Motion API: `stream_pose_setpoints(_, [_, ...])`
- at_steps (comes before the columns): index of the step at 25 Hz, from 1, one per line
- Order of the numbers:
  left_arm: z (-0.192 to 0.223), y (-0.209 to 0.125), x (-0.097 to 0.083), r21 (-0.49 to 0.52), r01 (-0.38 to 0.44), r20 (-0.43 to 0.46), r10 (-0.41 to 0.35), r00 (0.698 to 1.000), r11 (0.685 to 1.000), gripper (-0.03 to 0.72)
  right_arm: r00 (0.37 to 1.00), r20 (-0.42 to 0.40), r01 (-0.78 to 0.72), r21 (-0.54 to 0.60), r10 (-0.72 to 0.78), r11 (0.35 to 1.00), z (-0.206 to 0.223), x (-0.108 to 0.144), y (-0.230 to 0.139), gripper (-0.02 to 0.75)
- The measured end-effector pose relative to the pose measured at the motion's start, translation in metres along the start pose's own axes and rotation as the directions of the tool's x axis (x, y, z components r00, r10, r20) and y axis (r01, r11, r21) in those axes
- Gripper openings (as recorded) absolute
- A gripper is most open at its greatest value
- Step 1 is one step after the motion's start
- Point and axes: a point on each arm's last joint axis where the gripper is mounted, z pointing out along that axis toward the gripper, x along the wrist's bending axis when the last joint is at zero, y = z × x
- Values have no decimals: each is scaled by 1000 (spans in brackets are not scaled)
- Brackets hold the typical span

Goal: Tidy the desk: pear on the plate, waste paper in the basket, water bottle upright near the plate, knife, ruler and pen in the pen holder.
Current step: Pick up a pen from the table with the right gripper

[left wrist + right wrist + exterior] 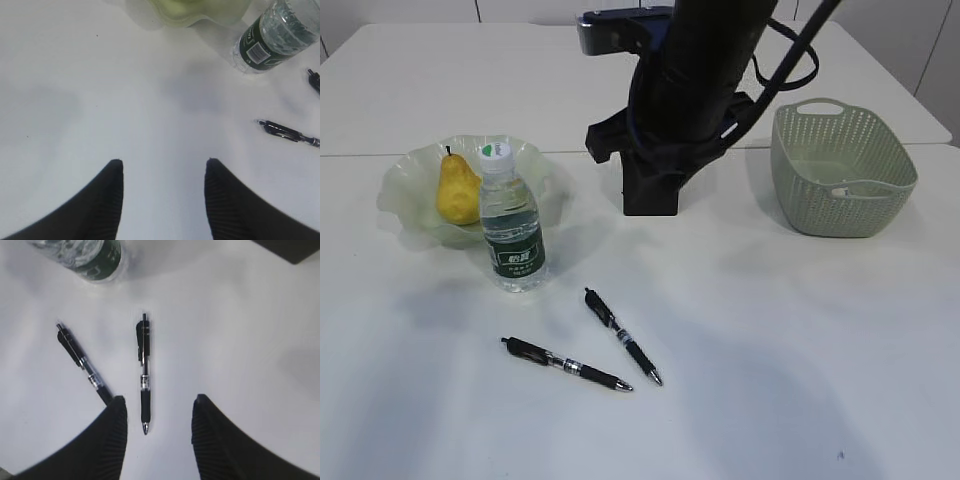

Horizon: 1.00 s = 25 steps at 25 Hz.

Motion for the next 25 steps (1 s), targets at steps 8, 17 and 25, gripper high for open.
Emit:
stream_pose_setpoints(8, [0, -1, 0, 10, -1, -1, 1, 1000, 1000, 371, 999, -13, 39, 77, -38, 996, 21, 17, -3, 326])
stream_pose_setpoints(17, [0, -2, 0, 19, -1, 0, 1, 1000, 1000, 371, 999, 3, 42, 147, -43, 988, 68, 19, -3, 381])
stream_pose_setpoints(25, [0, -2, 0, 19, -1, 0, 1, 1000, 1000, 371, 999, 6, 36, 169, -37, 985, 97, 17, -2, 397])
